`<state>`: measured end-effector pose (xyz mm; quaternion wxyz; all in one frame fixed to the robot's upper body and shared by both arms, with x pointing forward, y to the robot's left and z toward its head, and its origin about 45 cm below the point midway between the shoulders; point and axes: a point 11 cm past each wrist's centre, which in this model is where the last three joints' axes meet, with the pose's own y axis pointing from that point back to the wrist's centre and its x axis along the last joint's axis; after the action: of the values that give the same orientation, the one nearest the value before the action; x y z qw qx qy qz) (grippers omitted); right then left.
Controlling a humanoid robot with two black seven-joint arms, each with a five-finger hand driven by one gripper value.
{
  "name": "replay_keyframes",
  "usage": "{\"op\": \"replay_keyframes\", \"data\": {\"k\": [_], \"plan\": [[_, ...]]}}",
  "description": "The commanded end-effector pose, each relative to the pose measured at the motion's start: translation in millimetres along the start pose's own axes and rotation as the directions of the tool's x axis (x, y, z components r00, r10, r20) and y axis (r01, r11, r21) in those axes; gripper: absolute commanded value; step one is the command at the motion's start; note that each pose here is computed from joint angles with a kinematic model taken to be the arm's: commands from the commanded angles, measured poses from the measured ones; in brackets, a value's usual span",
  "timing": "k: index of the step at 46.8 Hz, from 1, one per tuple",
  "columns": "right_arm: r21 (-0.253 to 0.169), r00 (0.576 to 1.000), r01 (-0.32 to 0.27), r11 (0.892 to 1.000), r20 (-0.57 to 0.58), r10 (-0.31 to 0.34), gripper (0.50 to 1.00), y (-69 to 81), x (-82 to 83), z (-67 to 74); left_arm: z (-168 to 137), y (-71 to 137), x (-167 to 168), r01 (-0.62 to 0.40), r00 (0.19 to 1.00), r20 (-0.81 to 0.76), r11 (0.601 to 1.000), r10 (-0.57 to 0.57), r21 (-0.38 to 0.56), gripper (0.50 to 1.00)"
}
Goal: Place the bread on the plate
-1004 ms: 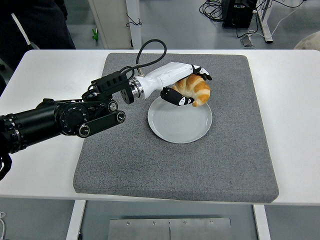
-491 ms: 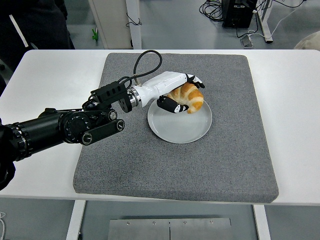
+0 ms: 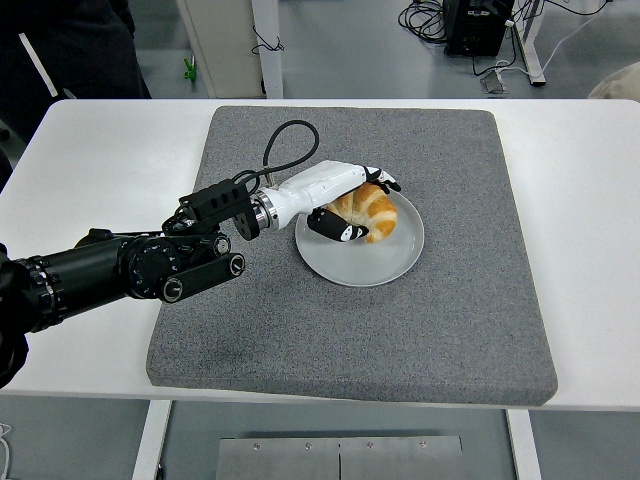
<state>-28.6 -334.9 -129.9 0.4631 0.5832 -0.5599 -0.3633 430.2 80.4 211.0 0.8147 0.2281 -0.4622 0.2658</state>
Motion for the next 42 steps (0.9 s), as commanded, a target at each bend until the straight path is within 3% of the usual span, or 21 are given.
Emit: {"op": "replay_keyframes", "data": {"k": [1,24,26,35,42], "plan": [[0.000,1.000,0.001,1.000,0.000,-0.001,1.000,0.0,-0.1,0.0,-0.9,1.0,-3.0,0.005,1.000,-0.003,1.000,-0.005,0.001,0.721],[0.001,1.000,0.001,1.000,0.000,-0.001,1.000,0.0,-0.1,-0.2,-6.9,3.3,-10.7,0.009,1.000,-0.012,1.000,-0.009,0.022,0.749],[0.000,1.000,-0.001,1.000,0.000,0.001,1.000,0.0,0.1,0.0,-7.0,3.3,-10.6,0.008,1.000,-0.013,1.000,-0.008,0.022,0.763],[0.000,1.000,0.001,1.000,0.000,-0.001,1.000,0.0,-0.1,0.0,-7.6,3.4,-10.5,0.004,1.000,-0.028,1.000,-0.004,0.027,0.919],[0.000,1.000,0.001,1.000,0.000,-0.001,1.000,0.0,-0.1,0.0,-8.5,4.2,-11.9,0.012,0.999,-0.030,1.000,-0.011,0.029,0.955]]}}
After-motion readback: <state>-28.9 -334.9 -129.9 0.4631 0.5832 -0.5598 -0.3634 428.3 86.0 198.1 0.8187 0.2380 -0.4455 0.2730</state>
